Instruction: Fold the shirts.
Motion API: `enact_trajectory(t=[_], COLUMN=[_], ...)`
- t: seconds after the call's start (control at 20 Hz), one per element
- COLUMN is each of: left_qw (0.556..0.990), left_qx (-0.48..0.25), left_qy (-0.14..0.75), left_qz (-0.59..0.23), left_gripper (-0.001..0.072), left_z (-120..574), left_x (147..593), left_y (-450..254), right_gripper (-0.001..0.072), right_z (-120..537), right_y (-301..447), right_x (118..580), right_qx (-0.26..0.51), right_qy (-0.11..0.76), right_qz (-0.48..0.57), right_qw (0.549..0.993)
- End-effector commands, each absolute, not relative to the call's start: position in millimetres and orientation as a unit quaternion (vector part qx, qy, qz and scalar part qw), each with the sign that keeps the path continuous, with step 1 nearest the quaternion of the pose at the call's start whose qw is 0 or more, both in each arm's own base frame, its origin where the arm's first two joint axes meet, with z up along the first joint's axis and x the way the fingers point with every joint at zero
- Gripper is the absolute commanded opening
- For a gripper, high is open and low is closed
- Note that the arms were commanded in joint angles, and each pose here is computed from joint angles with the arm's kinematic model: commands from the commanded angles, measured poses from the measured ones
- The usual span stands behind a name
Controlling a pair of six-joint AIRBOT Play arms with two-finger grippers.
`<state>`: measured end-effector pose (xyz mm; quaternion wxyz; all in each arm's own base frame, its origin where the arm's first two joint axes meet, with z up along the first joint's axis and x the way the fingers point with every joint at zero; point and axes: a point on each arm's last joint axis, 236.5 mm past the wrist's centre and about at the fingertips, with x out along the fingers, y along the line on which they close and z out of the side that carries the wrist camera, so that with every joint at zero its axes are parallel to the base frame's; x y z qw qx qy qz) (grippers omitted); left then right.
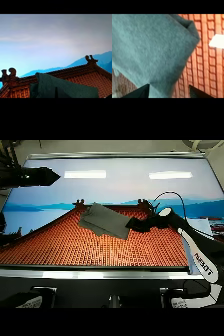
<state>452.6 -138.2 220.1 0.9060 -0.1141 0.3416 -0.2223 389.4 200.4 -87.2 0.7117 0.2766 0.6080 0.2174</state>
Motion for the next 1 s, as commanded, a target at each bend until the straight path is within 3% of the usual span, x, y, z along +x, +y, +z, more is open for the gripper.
enact_trajectory(t=[0.0, 0.05, 0.1, 0.3, 0.45, 0.7, 0.95], left_qw=[0.906, 0.906, 0.906, 0.907, 0.907, 0.904, 0.904], left_qx=[-0.113, -0.113, -0.113, -0.113, -0.115, -0.117, -0.117], left_qy=[0.342, 0.342, 0.342, 0.341, 0.342, 0.349, 0.348], left_qz=[-0.222, -0.222, -0.222, -0.221, -0.219, -0.217, -0.217], left_gripper=[0.0021, 0.0021, 0.0021, 0.0021, 0.0021, 0.0021, 0.0021], left_z=[220, 220, 220, 220, 216, 209, 209], left_x=[452, 452, 453, 453, 457, 461, 462], left_y=[-138, -138, -138, -137, -137, -137, -137], right_gripper=[0.0454, 0.0283, 0.0015, 0.0018, 0.0018, 0.0018, 0.0018], right_z=[-89, -87, -82, -2, 85, 177, 190], right_y=[218, 222, 226, 215, 151, -23, -133], right_x=[403, 404, 405, 427, 436, 429, 392], right_qx=[0.329, 0.34, 0.343, 0.281, 0.189, 0.144, 0.191], right_qy=[0.587, 0.584, 0.577, 0.508, 0.477, 0.449, 0.442], right_qz=[0.196, 0.202, 0.213, 0.336, 0.372, 0.235, 0.13], right_qw=[0.713, 0.709, 0.709, 0.742, 0.773, 0.85, 0.867])
